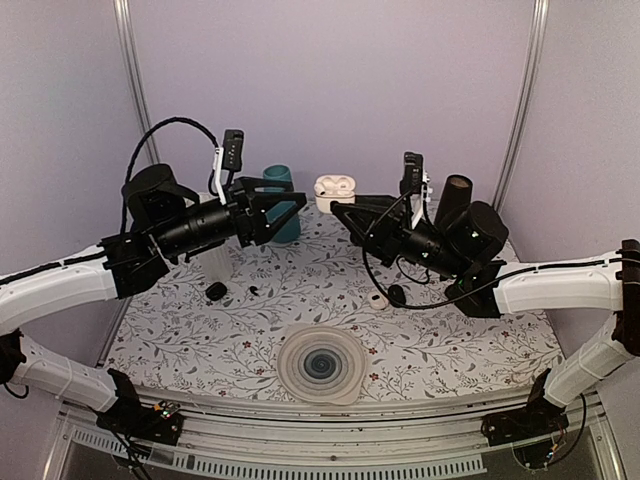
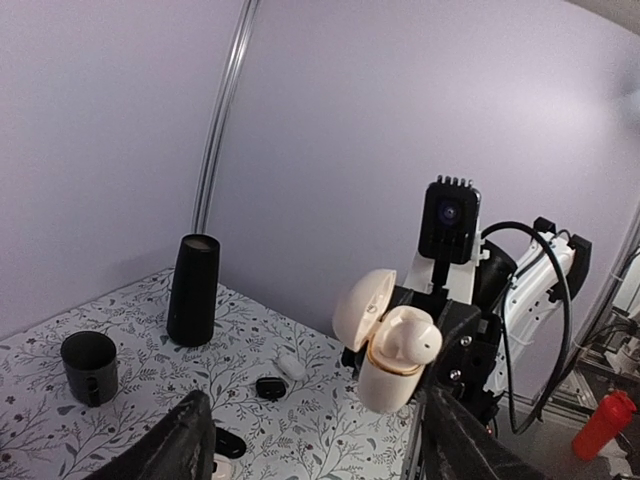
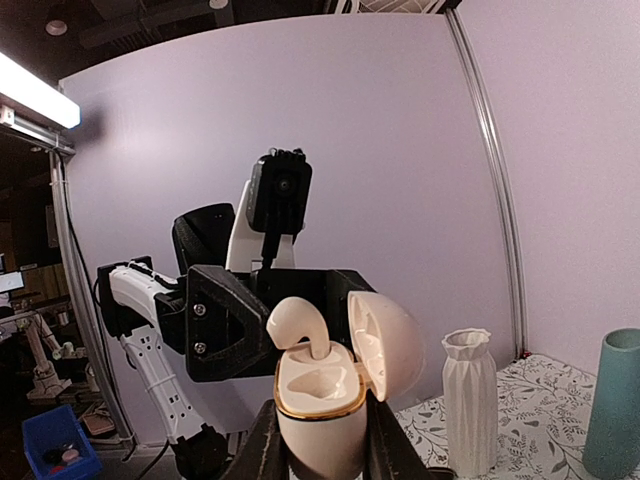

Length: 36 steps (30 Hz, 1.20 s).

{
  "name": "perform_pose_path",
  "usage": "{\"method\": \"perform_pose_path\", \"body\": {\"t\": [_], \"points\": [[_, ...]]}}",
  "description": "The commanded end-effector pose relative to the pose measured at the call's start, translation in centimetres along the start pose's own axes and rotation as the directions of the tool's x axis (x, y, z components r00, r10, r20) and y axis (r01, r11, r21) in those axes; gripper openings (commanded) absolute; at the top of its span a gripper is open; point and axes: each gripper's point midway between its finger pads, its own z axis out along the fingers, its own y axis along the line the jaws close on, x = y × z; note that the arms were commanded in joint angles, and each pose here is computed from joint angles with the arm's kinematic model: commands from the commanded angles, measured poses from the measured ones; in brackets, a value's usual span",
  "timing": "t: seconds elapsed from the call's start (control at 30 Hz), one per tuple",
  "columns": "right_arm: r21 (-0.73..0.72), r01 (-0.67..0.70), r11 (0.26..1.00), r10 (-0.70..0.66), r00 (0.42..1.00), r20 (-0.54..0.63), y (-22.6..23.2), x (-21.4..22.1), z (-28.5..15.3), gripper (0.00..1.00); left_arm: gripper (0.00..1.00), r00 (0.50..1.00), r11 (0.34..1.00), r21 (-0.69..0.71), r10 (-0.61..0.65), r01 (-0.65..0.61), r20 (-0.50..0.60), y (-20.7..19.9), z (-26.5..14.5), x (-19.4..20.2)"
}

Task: Insert the wireless bluetooth earbuds into the charging case
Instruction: Adjust the left earbud in the left side groove of the charging case.

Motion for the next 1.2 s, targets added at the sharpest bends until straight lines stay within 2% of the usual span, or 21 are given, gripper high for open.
{"method": "perform_pose_path", "body": {"t": [0.0, 1.17], "points": [[-0.021, 0.032, 0.999, -0.032, 0.999, 0.028, 0.9, -0.8, -0.2, 0.04, 0.71, 1.000, 1.000, 0.002, 0.005, -0.005, 0.016, 0.0, 0.2, -1.2], [0.007, 0.061, 0.998, -0.061, 0.998, -0.019, 0.7, 0.8, 0.5, 0.04, 0.71, 1.000, 0.999, 0.042, -0.007, 0.008, -0.002, -0.3, 1.3, -1.1]]}}
